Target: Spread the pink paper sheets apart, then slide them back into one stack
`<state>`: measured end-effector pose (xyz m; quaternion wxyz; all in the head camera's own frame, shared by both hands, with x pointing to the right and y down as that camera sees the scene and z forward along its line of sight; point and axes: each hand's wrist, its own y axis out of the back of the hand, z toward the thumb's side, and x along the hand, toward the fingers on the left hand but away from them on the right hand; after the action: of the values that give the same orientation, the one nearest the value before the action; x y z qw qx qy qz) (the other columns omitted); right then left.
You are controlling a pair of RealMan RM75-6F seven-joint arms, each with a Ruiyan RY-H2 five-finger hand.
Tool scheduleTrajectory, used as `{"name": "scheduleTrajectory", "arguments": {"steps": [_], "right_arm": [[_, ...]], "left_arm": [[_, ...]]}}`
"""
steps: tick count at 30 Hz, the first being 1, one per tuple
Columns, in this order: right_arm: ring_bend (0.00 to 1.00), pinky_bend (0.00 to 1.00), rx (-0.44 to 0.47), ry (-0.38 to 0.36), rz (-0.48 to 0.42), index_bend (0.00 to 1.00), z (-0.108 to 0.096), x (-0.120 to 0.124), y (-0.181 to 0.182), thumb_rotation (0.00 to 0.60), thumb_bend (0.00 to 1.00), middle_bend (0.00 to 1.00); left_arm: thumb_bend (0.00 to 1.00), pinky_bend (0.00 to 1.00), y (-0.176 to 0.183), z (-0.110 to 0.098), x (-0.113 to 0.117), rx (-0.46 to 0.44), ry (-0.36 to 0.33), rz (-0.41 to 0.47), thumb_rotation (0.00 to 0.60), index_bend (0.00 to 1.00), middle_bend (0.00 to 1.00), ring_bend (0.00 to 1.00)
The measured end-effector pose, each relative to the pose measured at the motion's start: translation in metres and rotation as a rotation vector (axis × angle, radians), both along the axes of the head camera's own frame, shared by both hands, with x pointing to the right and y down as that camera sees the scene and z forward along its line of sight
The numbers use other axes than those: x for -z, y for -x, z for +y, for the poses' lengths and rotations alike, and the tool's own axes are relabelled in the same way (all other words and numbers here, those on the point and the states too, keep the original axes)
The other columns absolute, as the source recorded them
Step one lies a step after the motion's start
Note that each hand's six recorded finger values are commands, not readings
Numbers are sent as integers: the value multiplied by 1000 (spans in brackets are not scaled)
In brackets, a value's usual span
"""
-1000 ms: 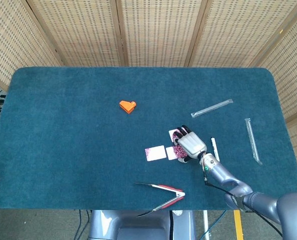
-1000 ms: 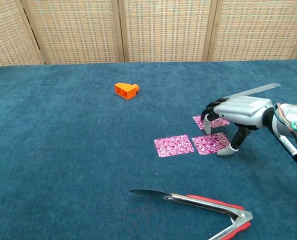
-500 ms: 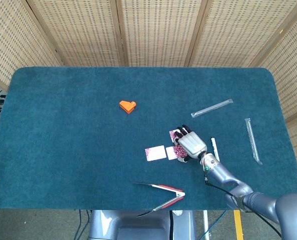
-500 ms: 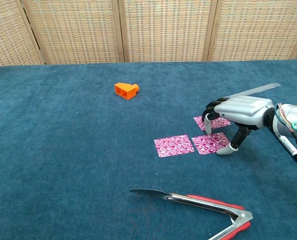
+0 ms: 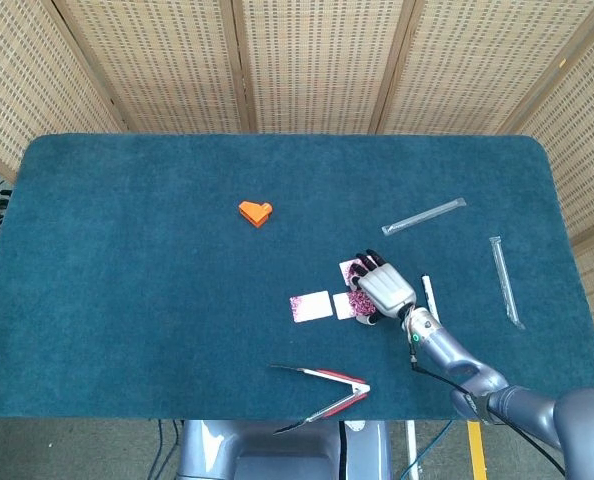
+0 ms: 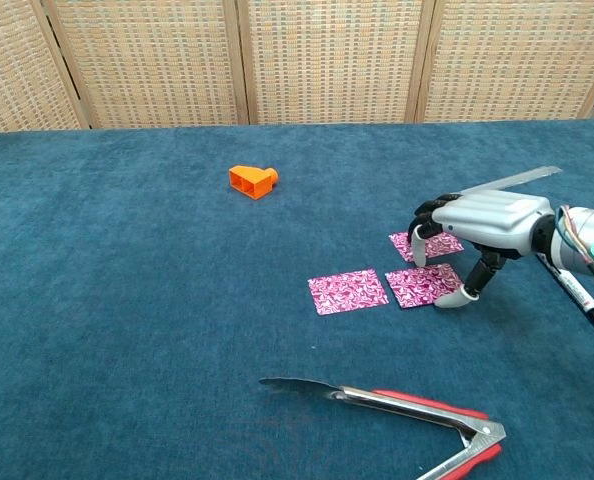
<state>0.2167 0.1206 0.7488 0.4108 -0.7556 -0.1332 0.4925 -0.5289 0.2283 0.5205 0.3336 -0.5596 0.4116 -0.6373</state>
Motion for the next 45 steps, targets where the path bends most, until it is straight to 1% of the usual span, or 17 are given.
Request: {"name": "scheduleTrajectory", "arguments": {"steps": [7, 18, 23, 31, 45], "right_arm": [[0, 0, 17, -13, -21, 442, -4, 11, 7, 600, 363, 225], [0, 0, 38, -37, -25, 442, -25, 19, 18, 600, 363, 225], [0, 0, 49, -46, -8, 442, -38, 19, 18, 600, 363, 225], [0, 0, 44, -56, 11, 442, -54, 15, 13, 600, 363, 221], [0, 0, 46, -59, 57, 442, -70, 0, 7, 600, 363, 206]], "left_arm": [[39, 0, -1, 0, 0, -2, -1, 4, 600, 109, 0, 0], [37, 0, 1, 3, 2, 7, -4, -2, 600, 109, 0, 0], [36, 0, 1, 4, 3, 9, -3, -4, 600, 108, 0, 0], [36, 0, 2, 5, 5, 14, -4, -8, 600, 108, 0, 0], [34, 0, 3, 7, 5, 22, -1, -15, 600, 106, 0, 0]]}}
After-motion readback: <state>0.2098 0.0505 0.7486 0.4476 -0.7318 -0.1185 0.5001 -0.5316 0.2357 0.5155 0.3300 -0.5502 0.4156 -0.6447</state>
